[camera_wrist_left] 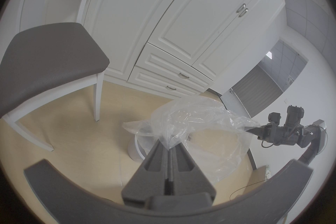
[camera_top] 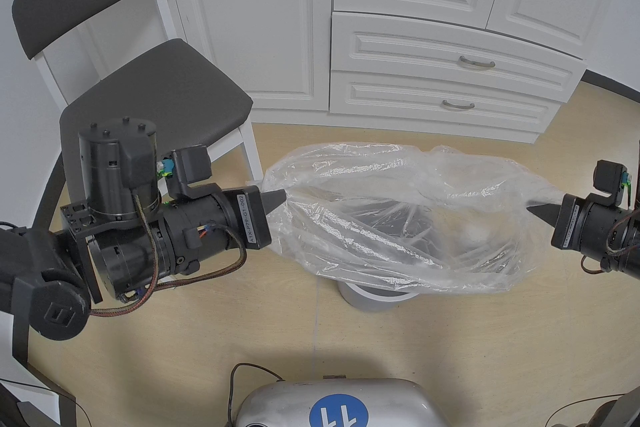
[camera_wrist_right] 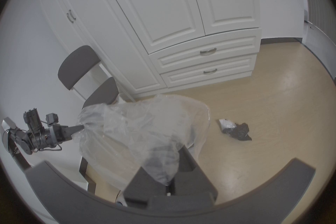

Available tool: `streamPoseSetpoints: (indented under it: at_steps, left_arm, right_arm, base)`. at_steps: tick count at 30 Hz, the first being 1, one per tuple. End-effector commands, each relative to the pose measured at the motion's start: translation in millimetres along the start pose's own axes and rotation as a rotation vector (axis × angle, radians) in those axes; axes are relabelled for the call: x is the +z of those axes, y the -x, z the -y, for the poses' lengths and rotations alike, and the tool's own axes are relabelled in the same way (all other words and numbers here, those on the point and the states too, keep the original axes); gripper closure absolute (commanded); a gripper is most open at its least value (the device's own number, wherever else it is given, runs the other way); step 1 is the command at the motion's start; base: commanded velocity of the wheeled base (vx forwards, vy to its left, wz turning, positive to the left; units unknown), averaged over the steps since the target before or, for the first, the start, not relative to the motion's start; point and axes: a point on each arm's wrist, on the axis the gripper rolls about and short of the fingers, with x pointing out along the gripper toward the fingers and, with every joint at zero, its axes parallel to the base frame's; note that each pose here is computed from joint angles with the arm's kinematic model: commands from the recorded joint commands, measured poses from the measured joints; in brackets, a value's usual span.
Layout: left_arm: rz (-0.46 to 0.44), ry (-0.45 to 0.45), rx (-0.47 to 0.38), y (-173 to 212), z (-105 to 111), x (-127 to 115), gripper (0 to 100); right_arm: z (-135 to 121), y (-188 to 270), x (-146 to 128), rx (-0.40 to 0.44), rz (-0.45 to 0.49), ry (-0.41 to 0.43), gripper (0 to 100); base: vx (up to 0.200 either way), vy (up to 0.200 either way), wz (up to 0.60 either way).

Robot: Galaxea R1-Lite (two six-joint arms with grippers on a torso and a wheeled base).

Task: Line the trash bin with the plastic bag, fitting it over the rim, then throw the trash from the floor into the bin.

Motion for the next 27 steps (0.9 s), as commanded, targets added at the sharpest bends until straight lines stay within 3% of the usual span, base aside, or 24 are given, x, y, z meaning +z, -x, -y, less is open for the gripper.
streamPoseSetpoints:
  at_steps: [1, 8, 27]
  left_arm:
    - [-0.033, 0.028, 0.022, -15, -10, -10, 100]
    - [-0.053, 0.048, 0.013, -30, -10, -21, 100]
    - [-0.122, 0.083, -0.063, -79, 4, -71, 100]
  right_arm:
    - [2, -14, -9, -0.019, -0.06, 0.007, 100]
    - [0, -38, -21, -0.033, -0.134, 0.0, 100]
    - [-24, -100, -64, 0.084, -0.086, -0.124, 100]
  base:
    - [0.0, 0.0, 0.0]
    - [0.0, 0.0, 0.0]
    - [0.0, 0.0, 0.0]
